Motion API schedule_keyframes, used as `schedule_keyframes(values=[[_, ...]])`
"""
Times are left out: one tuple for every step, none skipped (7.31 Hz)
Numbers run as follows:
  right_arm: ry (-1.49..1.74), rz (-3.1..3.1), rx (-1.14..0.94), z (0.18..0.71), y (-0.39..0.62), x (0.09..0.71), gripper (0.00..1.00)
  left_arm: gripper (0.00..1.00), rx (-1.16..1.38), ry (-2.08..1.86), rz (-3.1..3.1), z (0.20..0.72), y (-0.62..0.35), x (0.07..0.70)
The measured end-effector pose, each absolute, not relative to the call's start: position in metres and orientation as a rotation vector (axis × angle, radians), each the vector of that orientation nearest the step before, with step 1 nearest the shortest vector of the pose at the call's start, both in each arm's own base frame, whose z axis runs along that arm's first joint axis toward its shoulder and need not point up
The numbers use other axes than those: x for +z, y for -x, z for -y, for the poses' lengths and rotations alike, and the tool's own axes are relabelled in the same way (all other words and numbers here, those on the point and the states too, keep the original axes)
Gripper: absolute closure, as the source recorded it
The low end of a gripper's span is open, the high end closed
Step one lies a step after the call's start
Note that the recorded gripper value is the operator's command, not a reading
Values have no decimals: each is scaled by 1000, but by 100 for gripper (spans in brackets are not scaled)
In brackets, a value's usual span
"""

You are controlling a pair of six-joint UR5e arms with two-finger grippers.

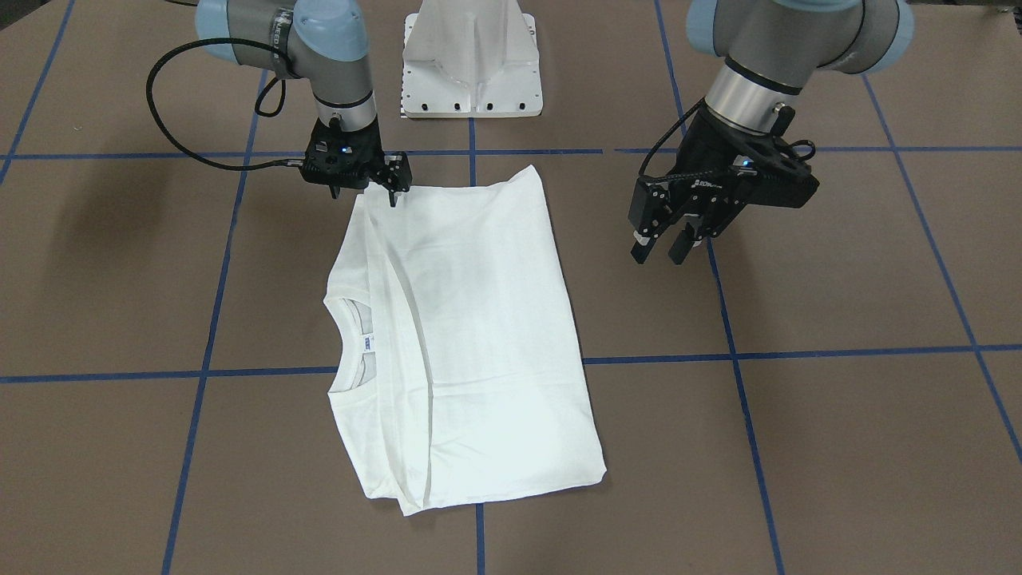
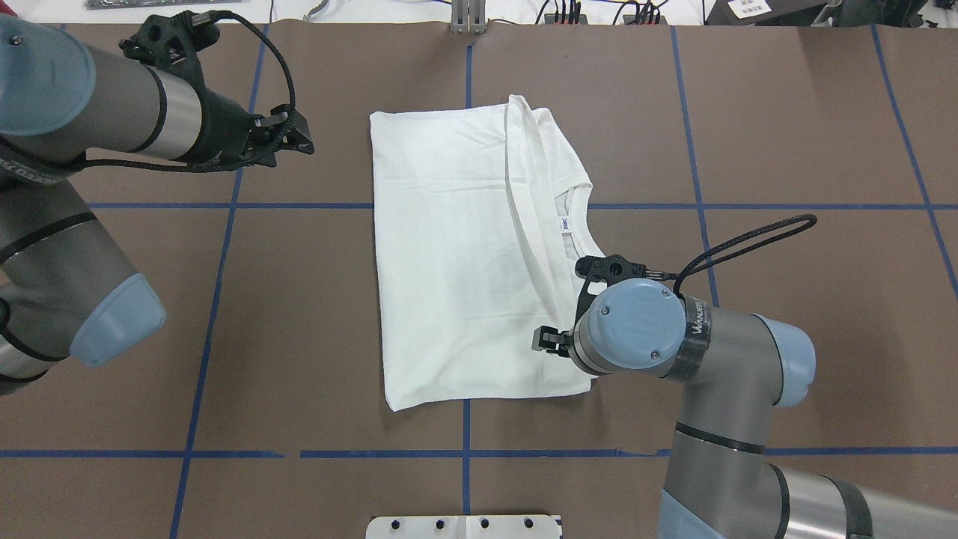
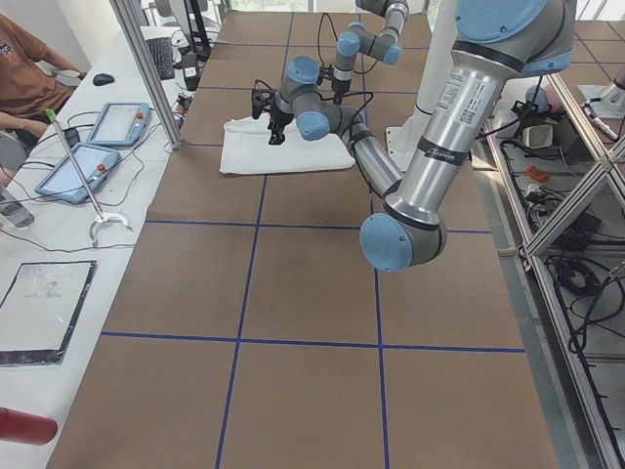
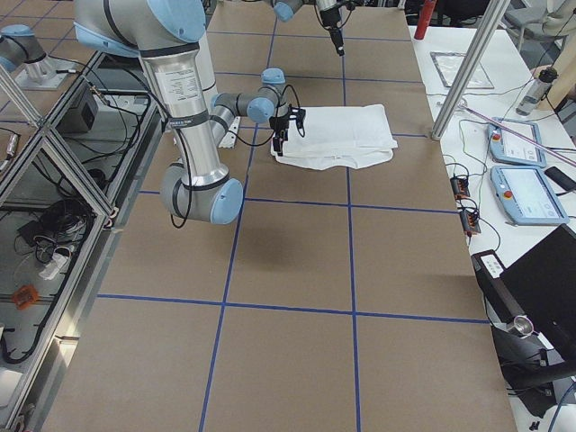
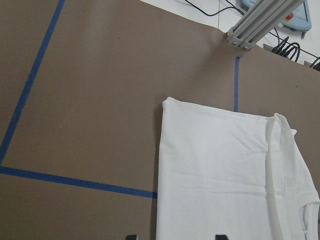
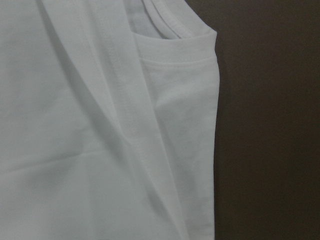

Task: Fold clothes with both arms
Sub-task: 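Move the right gripper to the shirt corner nearest the robot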

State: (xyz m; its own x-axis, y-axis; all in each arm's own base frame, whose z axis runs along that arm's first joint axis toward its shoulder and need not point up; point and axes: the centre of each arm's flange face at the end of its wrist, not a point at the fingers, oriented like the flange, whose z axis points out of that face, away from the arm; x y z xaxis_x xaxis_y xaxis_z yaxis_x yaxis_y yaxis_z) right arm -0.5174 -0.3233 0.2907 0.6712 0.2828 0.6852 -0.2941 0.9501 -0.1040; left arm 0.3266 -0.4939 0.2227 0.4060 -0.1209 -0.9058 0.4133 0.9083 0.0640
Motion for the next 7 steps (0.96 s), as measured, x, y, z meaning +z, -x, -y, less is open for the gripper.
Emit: schedule_keyframes(values=[[26,810,461,320,522,294,0,39,-343,-299,-1107,493,-326,222],[60,823,573,318,524,298,0,39,-343,-300,-1108,493,-326,222],[87,825,669,316,524,302,0,39,-342,-302,-1109,493,-326,221],[109,825,749,315,523,305,0,39,-342,-304,-1112,492,-325,220],[130,823,811,313,523,307,0,39,-341,-305,-1114,492,-324,218],[145,817,866,310,524,311,2,39,-341,-307,-1116,491,-324,217],[151,811,898,306,525,314,13,39,-340,-309,-1118,490,-323,216]])
